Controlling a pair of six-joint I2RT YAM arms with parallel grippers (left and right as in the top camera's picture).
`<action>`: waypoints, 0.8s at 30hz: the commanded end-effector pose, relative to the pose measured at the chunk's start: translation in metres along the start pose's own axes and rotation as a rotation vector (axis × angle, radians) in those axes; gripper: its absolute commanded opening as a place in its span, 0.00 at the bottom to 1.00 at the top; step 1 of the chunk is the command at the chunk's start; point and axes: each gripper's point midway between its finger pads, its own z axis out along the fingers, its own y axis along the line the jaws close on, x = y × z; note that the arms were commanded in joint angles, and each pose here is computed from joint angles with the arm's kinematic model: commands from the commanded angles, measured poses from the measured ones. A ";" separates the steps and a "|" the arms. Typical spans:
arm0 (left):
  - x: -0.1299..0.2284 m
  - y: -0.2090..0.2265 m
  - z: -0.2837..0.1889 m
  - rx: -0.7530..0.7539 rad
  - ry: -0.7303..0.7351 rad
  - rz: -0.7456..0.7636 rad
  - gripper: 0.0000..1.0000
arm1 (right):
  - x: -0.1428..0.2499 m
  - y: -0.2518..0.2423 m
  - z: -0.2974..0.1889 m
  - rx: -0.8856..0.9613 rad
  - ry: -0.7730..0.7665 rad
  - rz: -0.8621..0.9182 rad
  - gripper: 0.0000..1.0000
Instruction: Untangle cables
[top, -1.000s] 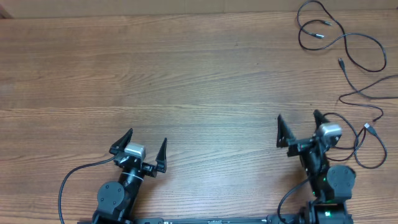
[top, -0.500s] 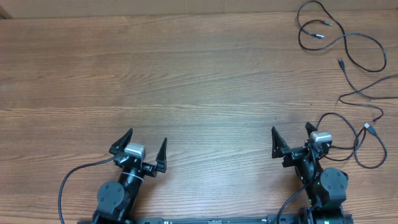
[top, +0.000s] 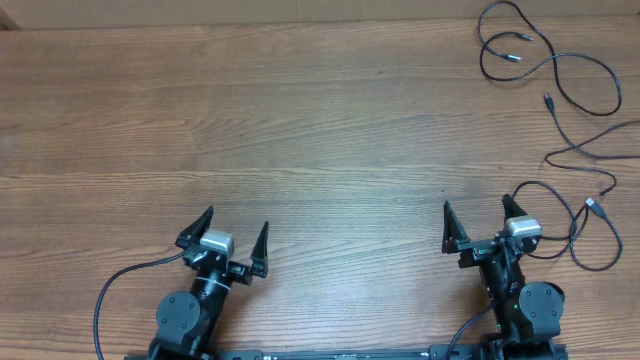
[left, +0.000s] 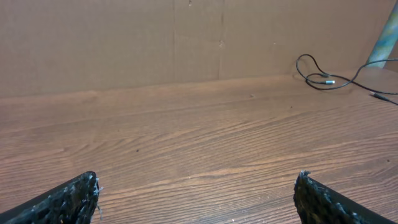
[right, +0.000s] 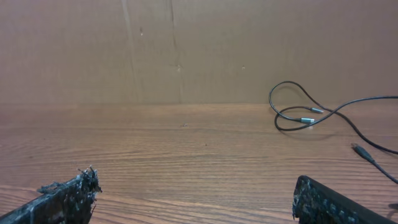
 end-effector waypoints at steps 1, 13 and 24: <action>0.000 0.002 0.000 -0.011 -0.005 0.022 1.00 | 0.002 0.001 0.000 -0.002 -0.003 0.035 1.00; 0.000 0.002 0.000 -0.011 -0.005 0.022 1.00 | 0.002 0.001 0.000 -0.004 -0.004 -0.034 1.00; 0.000 0.002 0.000 -0.011 -0.005 0.022 1.00 | 0.001 0.003 0.000 -0.014 -0.006 -0.145 1.00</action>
